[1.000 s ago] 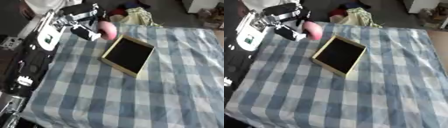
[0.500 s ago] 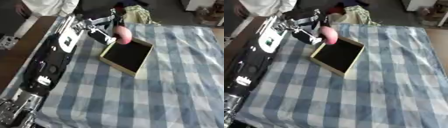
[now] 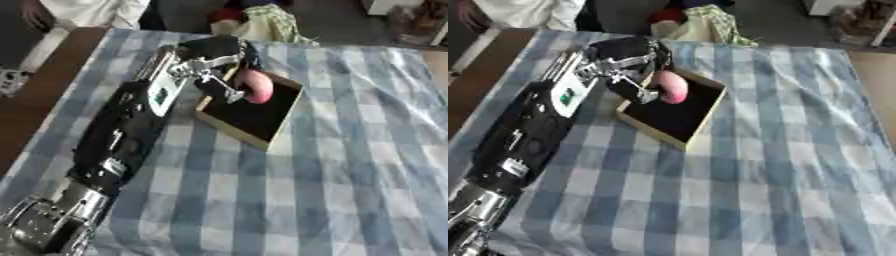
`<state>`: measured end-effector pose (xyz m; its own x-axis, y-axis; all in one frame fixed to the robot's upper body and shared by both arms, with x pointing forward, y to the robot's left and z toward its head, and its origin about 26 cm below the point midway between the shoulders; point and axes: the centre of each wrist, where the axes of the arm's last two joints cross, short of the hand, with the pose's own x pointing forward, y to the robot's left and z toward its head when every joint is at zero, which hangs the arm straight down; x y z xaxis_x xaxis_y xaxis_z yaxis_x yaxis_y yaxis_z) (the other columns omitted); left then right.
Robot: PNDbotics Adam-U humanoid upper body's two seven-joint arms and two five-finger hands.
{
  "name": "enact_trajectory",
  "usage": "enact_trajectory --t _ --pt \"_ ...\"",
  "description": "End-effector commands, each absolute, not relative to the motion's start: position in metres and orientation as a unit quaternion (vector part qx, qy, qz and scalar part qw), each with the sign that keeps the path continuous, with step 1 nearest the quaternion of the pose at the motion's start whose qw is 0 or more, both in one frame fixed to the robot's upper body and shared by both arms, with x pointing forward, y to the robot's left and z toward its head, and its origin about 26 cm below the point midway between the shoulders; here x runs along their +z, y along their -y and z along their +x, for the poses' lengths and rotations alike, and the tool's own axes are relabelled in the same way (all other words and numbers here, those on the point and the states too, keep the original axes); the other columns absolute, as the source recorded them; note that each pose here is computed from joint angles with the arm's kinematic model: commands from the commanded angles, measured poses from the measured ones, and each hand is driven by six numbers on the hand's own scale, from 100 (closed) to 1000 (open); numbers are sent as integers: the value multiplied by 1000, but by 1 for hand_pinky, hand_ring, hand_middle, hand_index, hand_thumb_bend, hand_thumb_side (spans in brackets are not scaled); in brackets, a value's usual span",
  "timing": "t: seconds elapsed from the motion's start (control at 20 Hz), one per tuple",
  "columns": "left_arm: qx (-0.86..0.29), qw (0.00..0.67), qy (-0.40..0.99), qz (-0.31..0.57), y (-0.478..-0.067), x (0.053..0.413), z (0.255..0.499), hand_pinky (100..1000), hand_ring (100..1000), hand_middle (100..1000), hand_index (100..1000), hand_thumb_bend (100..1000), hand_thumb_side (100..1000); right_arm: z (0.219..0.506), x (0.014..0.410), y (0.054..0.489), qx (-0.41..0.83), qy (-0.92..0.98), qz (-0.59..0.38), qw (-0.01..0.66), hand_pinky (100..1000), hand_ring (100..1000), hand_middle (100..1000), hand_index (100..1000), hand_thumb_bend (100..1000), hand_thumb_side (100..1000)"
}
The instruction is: Pick up objects on the table and place them in the box.
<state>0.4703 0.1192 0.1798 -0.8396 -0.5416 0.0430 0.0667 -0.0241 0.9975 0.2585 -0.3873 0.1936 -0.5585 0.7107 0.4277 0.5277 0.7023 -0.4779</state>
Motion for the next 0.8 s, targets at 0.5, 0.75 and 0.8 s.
enact_trajectory --t 0.5,0.75,0.8 --pt "-673 218 671 222 -115 172 474 471 636 627 748 100 175 257 203 386 151 875 -353 293 780 587 670 730 100 908" --pt "-694 198 654 225 -115 170 473 702 794 764 871 236 284 257 202 386 151 875 -352 294 780 587 670 730 100 909" --pt "-699 195 649 226 -115 169 474 724 819 790 885 288 335 257 202 386 151 875 -352 295 780 587 669 729 100 909"
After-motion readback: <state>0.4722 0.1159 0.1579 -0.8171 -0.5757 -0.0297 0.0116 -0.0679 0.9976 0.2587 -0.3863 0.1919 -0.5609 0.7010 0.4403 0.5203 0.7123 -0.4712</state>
